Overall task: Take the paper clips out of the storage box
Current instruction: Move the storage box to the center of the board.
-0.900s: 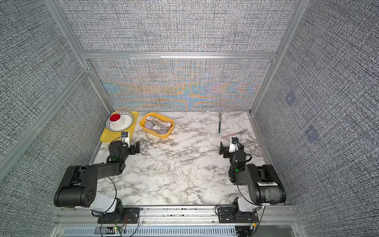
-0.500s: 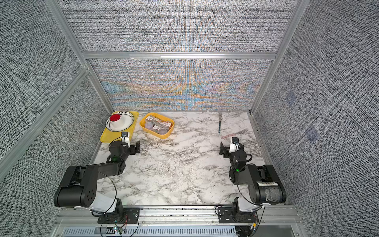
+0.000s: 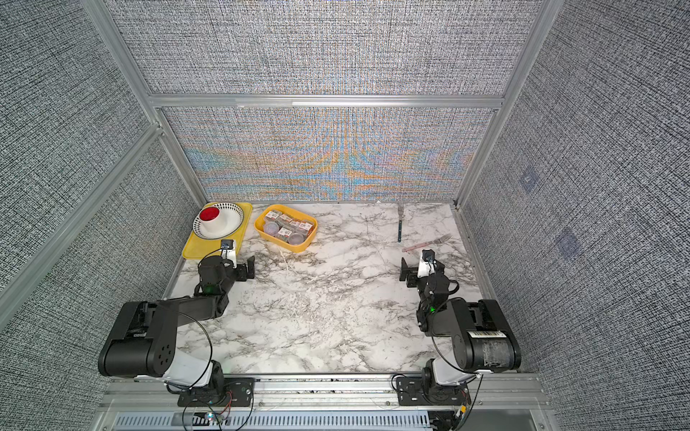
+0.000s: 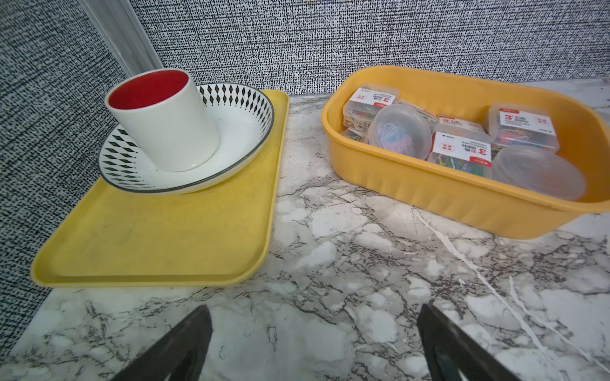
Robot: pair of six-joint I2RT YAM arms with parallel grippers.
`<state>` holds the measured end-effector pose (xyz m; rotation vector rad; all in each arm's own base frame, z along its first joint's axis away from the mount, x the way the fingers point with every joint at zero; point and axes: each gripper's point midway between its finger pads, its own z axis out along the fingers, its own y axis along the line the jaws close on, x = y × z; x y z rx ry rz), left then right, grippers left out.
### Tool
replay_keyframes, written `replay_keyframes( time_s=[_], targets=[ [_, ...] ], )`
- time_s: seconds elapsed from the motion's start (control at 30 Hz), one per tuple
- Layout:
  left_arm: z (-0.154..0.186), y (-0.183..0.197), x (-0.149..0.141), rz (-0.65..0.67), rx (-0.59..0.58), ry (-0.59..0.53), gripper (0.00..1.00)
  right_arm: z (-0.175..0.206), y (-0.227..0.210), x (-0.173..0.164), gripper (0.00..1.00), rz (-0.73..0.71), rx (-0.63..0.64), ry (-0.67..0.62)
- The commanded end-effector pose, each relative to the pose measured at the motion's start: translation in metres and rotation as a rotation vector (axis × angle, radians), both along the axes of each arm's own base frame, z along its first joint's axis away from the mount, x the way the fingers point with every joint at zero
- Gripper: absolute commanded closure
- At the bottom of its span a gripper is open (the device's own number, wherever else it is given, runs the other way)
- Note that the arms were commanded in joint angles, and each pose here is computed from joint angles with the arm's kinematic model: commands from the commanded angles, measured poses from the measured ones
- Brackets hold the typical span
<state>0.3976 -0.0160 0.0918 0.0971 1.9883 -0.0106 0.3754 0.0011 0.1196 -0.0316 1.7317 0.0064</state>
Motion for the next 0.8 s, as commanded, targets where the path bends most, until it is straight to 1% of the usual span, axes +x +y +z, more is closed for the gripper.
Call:
replay_keyframes(
  time_s=[0.0, 0.27, 0.43, 0.57, 0.63, 0.67, 0.7, 0.73, 0.77],
  targets=[
    [0.001, 0.001, 0.002, 0.006, 0.001, -0.006, 0.00, 0.003, 0.000, 0.001, 0.01, 0.002, 0.009, -0.009],
    [0.003, 0.002, 0.002, 0.006, 0.000, -0.008, 0.00, 0.003, 0.000, 0.002, 0.01, 0.002, 0.013, -0.009],
    [0.003, 0.002, 0.001, 0.004, 0.002, -0.010, 0.08, 0.002, 0.000, 0.001, 0.01, 0.002, 0.012, -0.006],
    [0.003, 0.002, 0.001, 0.005, 0.002, -0.011, 0.11, 0.003, -0.001, 0.001, 0.02, 0.001, 0.011, -0.008],
    [0.003, 0.002, 0.001, 0.007, 0.003, -0.012, 0.14, 0.007, -0.003, 0.003, 0.05, -0.022, 0.007, -0.017],
    [0.006, 0.001, 0.002, 0.003, -0.006, -0.021, 0.15, 0.017, 0.000, 0.007, 0.07, -0.014, -0.001, -0.018],
    [0.011, 0.000, 0.003, -0.002, -0.003, -0.021, 0.18, 0.020, 0.004, 0.014, 0.08, 0.008, -0.013, 0.037],
    [0.015, 0.000, 0.004, -0.001, -0.001, 0.008, 0.21, 0.029, 0.003, 0.024, 0.10, -0.005, -0.002, 0.080],
    [0.021, 0.004, 0.005, 0.030, -0.003, 0.043, 0.24, 0.038, 0.000, 0.031, 0.11, -0.027, 0.039, 0.087]
  ],
)
